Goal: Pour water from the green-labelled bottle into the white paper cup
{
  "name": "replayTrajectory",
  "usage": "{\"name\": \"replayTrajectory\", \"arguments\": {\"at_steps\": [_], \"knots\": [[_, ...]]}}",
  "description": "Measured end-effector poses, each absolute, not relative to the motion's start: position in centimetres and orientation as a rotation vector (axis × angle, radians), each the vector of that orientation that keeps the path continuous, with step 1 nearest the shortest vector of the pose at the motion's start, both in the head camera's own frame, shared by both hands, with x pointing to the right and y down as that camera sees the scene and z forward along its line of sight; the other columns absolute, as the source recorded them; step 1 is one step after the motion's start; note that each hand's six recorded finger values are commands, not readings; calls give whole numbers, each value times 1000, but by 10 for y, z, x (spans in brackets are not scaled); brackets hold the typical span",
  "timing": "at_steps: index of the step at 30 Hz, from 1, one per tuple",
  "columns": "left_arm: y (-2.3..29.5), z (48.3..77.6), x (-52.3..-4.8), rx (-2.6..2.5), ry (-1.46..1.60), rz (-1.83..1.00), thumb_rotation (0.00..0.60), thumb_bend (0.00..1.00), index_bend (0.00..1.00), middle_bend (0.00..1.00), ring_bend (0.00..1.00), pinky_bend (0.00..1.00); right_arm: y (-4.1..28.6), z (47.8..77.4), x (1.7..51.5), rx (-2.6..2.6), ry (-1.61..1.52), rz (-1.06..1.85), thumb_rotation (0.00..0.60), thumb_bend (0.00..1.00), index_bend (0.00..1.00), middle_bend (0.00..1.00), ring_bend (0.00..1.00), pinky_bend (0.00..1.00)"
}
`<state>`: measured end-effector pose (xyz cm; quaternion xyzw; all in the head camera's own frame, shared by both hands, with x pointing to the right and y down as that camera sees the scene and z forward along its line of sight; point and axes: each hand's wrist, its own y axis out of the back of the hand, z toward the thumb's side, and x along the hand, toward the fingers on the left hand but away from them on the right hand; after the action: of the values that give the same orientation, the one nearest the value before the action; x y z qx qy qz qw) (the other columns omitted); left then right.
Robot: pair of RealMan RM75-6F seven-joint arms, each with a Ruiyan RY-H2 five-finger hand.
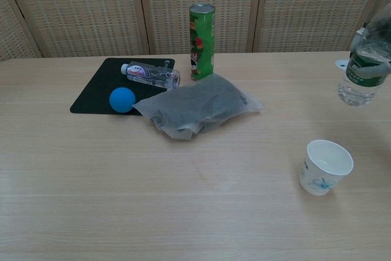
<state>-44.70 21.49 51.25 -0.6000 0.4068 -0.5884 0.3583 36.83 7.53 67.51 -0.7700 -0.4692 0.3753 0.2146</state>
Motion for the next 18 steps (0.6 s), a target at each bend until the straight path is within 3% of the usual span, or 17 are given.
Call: {"name": "replayTrajectory", "arguments": {"at_steps": [7,18], "knots": [[217,506,-445,-1567,1061,-1484,600,125,0,0,0,0,121,651,399,-1995,-1058,1122,600,312,521,563,371,438],[218,504,-445,-1574,1061,-1470,600,125,0,0,0,0,146,648,407,-1792,-819,1219,600,336,522,565,377,443]]}}
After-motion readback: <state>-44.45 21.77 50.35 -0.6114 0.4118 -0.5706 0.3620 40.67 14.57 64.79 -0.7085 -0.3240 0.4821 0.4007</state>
